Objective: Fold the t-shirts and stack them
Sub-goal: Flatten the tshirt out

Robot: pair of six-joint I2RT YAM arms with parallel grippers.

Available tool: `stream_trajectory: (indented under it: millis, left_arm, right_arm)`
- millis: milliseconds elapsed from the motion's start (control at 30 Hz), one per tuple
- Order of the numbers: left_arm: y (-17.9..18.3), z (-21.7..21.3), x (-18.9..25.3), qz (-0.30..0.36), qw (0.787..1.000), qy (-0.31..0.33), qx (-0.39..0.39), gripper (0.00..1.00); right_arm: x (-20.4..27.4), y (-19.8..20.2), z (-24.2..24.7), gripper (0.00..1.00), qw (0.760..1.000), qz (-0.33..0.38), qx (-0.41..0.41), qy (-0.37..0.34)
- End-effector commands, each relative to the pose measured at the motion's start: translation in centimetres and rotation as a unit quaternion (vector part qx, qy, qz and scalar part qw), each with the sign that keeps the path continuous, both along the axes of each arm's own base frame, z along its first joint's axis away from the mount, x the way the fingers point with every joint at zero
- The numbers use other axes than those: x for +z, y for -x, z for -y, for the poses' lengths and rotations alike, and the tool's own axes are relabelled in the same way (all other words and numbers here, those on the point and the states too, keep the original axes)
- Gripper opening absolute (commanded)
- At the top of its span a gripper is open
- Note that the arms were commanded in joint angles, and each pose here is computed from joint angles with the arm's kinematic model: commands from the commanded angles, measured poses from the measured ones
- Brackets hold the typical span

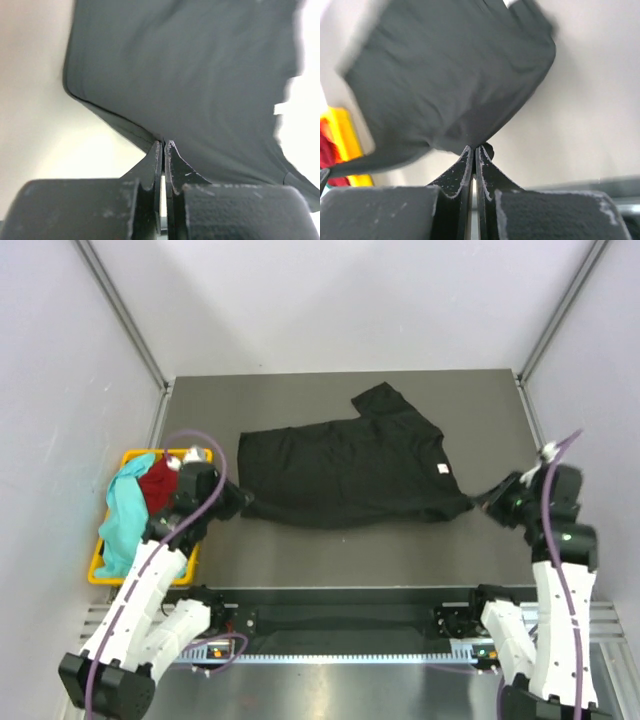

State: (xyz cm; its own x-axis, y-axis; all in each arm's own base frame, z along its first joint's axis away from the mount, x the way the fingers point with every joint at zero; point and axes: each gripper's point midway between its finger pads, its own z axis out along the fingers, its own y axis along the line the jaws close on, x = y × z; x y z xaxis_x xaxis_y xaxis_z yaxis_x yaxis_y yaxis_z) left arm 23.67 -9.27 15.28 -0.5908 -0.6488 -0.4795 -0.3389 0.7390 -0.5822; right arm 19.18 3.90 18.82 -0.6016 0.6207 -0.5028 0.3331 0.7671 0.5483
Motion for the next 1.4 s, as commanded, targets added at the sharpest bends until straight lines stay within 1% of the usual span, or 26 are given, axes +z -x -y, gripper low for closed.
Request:
stream_trajectory:
  millis: [0,33,67,100,167,200,300,433,533,600,667,767,900,933,967,1033,1067,1100,1133,1167,1200,1233,1267,1300,1333,1367]
  left_arm:
    - [-3.4,0.7,11.7,0.126,0.992,0.016,-0.008,0.00]
    - [-3.3,0.7,13.1,0.134,0.991,0.014,-0.011,0.00]
    - [-3.4,0.7,14.9,0.149,0.989,0.016,-0.011,0.00]
    - [-3.4,0.3,18.7,0.189,0.982,0.022,-0.001,0.00]
    - [-2.7,0.1,21.2,0.202,0.979,0.027,0.004,0.00]
    - [-1.9,0.0,24.7,0.235,0.971,0.038,0.003,0.00]
    - [0.9,0.4,28.4,0.260,0.963,0.066,-0.020,0.00]
    - [5.4,-0.4,32.0,0.307,0.947,0.087,-0.027,0.00]
    - [9.0,-0.7,34.5,0.351,0.928,0.120,-0.035,0.00]
    - [10.4,-0.3,35.6,0.359,0.922,0.134,-0.050,0.00]
    - [10.0,0.2,35.6,0.352,0.924,0.134,-0.063,0.00]
    - [7.4,0.1,34.1,0.334,0.935,0.110,-0.050,0.00]
    - [0.8,0.0,30.2,0.297,0.953,0.063,-0.017,0.00]
    - [-1.9,0.5,29.7,0.292,0.955,0.058,-0.016,0.00]
    - [-3.4,0.7,29.2,0.284,0.957,0.054,-0.012,0.00]
    - [-7.8,1.5,27.3,0.260,0.964,0.051,-0.005,0.00]
    - [-9.7,2.0,28.0,0.278,0.959,0.058,-0.003,0.00]
    - [-11.6,2.0,28.0,0.281,0.958,0.059,0.012,0.00]
    - [-14.9,2.7,25.9,0.257,0.965,0.052,0.015,0.00]
    - [-16.7,3.0,28.4,0.289,0.955,0.060,0.018,0.00]
    - [-18.4,3.4,28.6,0.291,0.955,0.057,0.017,0.00]
    - [-22.1,4.4,25.9,0.261,0.964,0.053,0.012,0.00]
    - [-23.1,5.4,29.9,0.298,0.952,0.073,-0.009,0.00]
    - [-24.4,5.7,30.6,0.304,0.950,0.074,-0.012,0.00]
    - [-27.2,6.4,29.1,0.290,0.954,0.072,-0.014,0.00]
    - [-27.1,6.6,33.8,0.338,0.937,0.086,-0.018,0.00]
  right_arm:
    - [10.5,-1.7,1.7,0.00,0.990,0.122,-0.022,0.061]
    - [11.5,-1.1,2.7,0.00,0.989,0.115,-0.041,0.083]
    - [16.0,-0.5,3.1,0.00,0.980,0.162,-0.049,0.104]
    - [17.5,-0.4,3.3,0.00,0.978,0.168,-0.053,0.111]
    - [21.9,1.7,3.1,0.00,0.969,0.206,-0.055,0.122]
    - [22.8,2.3,2.9,0.00,0.969,0.211,-0.052,0.121]
    - [24.7,5.8,1.7,0.00,0.966,0.232,-0.038,0.112]
    - [25.6,11.0,-0.6,0.00,0.963,0.254,-0.013,0.084]
    - [28.3,14.7,-3.0,0.00,0.946,0.321,0.018,0.041]
    - [29.3,15.3,-3.8,0.00,0.941,0.338,0.022,0.014]
    - [30.2,14.9,-4.1,0.00,0.937,0.349,0.026,-0.001]
    - [31.4,11.7,-3.7,0.00,0.933,0.360,0.028,-0.001]
    - [30.7,3.0,-1.9,0.00,0.940,0.342,0.010,0.000]
    - [29.1,0.5,-1.3,0.00,0.948,0.319,0.004,-0.001]
    - [29.7,-1.5,-1.0,0.00,0.942,0.334,0.003,0.000]
    - [28.3,-6.4,0.2,0.00,0.951,0.308,-0.012,0.002]
    - [29.1,-8.2,0.7,0.00,0.946,0.325,-0.015,0.008]
    - [27.6,-11.6,1.3,0.00,0.955,0.297,-0.020,0.008]
    - [28.6,-13.1,2.4,0.00,0.951,0.305,-0.036,0.029]
    - [29.1,-15.0,2.7,0.00,0.949,0.310,-0.039,0.041]
    - [27.1,-19.0,3.7,0.00,0.958,0.277,-0.047,0.051]
    - [30.5,-19.9,4.3,0.00,0.947,0.311,-0.056,0.066]
    - [31.1,-21.1,4.6,0.00,0.946,0.310,-0.049,0.079]
    - [29.2,-24.9,5.1,0.00,0.955,0.281,-0.047,0.082]
    - [35.1,-24.2,5.1,0.00,0.932,0.347,-0.047,0.096]
    - [36.0,-24.5,5.4,0.00,0.930,0.352,-0.048,0.097]
